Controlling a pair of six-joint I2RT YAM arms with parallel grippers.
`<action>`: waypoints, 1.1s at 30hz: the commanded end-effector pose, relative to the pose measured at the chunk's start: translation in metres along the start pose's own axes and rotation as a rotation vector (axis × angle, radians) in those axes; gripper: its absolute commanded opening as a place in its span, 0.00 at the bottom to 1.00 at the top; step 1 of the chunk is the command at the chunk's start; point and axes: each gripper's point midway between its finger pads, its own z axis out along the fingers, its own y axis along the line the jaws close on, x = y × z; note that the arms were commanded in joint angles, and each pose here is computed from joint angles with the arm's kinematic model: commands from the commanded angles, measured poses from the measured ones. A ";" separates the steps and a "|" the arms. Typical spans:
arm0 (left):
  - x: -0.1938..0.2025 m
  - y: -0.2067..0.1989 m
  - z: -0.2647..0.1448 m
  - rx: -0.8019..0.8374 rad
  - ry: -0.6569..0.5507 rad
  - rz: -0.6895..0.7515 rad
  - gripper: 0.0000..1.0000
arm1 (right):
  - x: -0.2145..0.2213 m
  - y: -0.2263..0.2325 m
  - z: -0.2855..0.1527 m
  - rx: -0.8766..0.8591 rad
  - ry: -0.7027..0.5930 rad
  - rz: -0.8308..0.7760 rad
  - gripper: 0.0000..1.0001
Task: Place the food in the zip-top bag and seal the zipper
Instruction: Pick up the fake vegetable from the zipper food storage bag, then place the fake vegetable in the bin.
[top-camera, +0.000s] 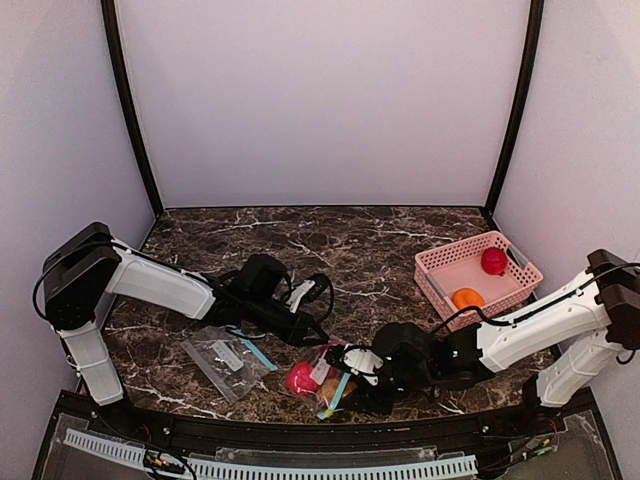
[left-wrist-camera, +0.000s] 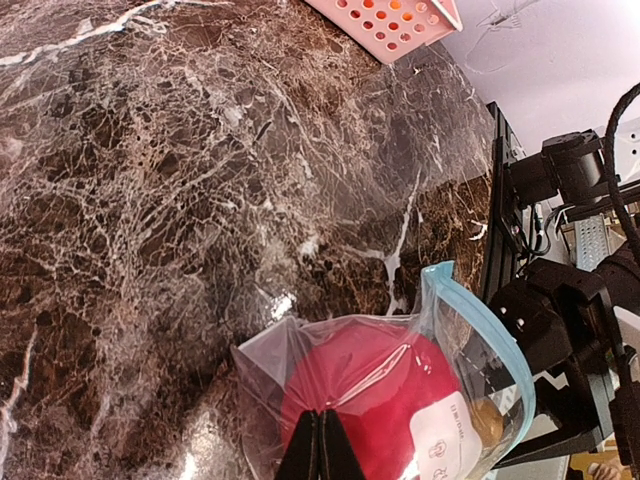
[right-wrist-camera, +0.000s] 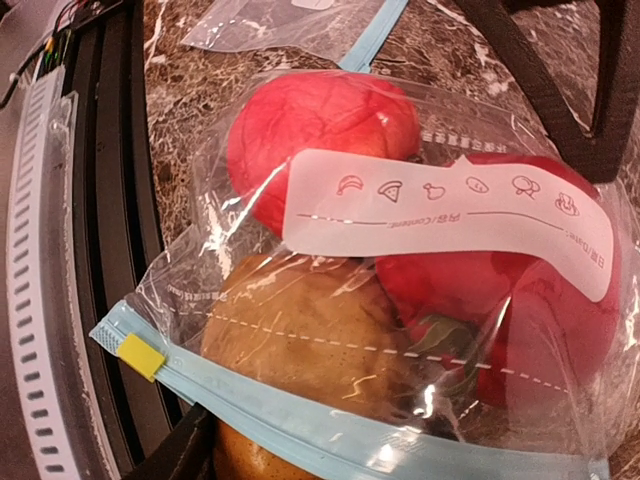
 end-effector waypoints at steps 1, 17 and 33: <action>0.001 -0.002 -0.001 0.011 0.017 0.005 0.01 | -0.014 0.004 -0.002 -0.012 -0.032 0.004 0.46; -0.007 0.019 -0.031 -0.058 -0.021 0.012 0.01 | 0.019 0.005 -0.078 0.027 0.118 0.263 0.37; -0.019 0.032 -0.073 -0.247 -0.086 0.075 0.57 | -0.002 -0.157 -0.223 0.686 -0.051 0.624 0.45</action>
